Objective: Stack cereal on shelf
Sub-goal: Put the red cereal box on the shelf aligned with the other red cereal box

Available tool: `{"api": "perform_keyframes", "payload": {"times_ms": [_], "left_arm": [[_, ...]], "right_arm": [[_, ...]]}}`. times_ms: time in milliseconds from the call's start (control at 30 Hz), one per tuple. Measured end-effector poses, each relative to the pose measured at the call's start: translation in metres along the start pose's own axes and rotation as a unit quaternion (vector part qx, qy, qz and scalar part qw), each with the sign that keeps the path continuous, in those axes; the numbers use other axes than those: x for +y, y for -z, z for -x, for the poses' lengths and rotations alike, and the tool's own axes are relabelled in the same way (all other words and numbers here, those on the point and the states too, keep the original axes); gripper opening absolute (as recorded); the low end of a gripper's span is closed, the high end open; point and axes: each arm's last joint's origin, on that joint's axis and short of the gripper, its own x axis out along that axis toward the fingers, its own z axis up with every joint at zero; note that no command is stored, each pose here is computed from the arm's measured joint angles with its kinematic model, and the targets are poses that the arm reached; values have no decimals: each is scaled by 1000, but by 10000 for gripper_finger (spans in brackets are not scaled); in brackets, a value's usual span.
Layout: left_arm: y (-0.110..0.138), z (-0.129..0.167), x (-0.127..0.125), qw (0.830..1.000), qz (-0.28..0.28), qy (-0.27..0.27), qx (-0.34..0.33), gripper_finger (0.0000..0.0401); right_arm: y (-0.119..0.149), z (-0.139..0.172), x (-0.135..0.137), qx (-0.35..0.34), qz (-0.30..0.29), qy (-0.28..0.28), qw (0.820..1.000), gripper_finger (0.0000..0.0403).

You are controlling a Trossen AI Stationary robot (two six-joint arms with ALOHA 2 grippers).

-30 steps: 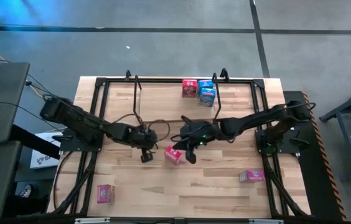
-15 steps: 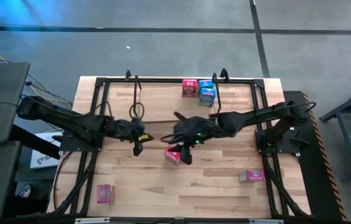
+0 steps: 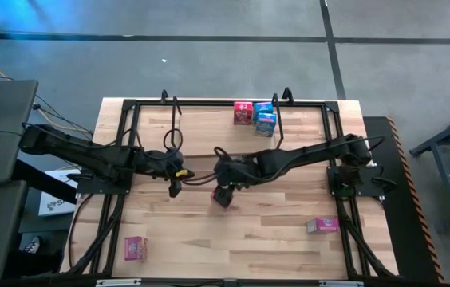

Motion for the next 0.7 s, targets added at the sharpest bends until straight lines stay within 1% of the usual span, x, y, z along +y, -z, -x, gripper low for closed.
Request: {"api": "perform_keyframes", "payload": {"times_ms": [133,333,567,700], "left_arm": [[0,1,0,1000,-11,9,6,0],[1,1,0,1000,-15,10,11,0],[1,1,0,1000,-20,12,9,0],[1,1,0,1000,-22,12,10,0]], "right_arm": [[11,-13,4,9,-17,22,1000,319],[19,-21,11,11,-6,34,999,319],[26,-41,13,27,-5,46,999,319],[28,-47,14,30,-4,48,998,319]]}}
